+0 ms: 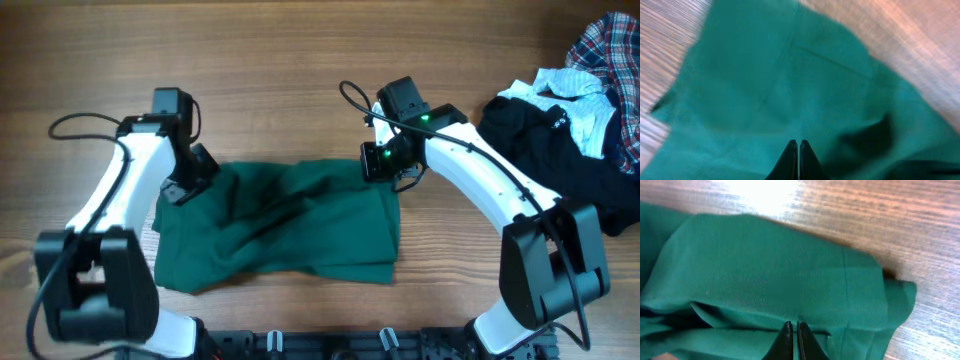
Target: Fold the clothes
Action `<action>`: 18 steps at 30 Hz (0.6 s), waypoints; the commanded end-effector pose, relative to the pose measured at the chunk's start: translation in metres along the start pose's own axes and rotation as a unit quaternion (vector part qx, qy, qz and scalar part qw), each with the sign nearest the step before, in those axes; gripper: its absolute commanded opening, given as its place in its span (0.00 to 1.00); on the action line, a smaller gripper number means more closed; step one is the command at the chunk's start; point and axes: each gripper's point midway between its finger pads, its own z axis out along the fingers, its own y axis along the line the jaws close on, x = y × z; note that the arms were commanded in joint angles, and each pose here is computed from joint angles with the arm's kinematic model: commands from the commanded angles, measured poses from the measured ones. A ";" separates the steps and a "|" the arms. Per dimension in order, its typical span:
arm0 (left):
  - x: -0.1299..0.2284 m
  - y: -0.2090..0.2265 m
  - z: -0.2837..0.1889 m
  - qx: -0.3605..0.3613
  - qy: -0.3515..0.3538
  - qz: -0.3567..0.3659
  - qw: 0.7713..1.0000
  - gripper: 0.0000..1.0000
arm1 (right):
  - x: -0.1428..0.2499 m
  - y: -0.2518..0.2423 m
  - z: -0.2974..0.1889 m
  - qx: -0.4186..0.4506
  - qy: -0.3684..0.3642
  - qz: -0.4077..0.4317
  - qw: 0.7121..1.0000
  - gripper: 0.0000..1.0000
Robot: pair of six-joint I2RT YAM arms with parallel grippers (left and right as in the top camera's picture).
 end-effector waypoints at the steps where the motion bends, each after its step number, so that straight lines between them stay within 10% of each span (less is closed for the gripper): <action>1: 0.015 -0.006 0.020 -0.014 0.037 0.016 0.999 0.04 | 0.017 0.010 0.013 -0.019 0.030 -0.027 0.999 0.04; 18: 0.029 -0.009 0.056 -0.026 0.067 0.027 0.997 0.04 | 0.032 0.004 0.088 -0.055 0.096 0.007 0.994 0.04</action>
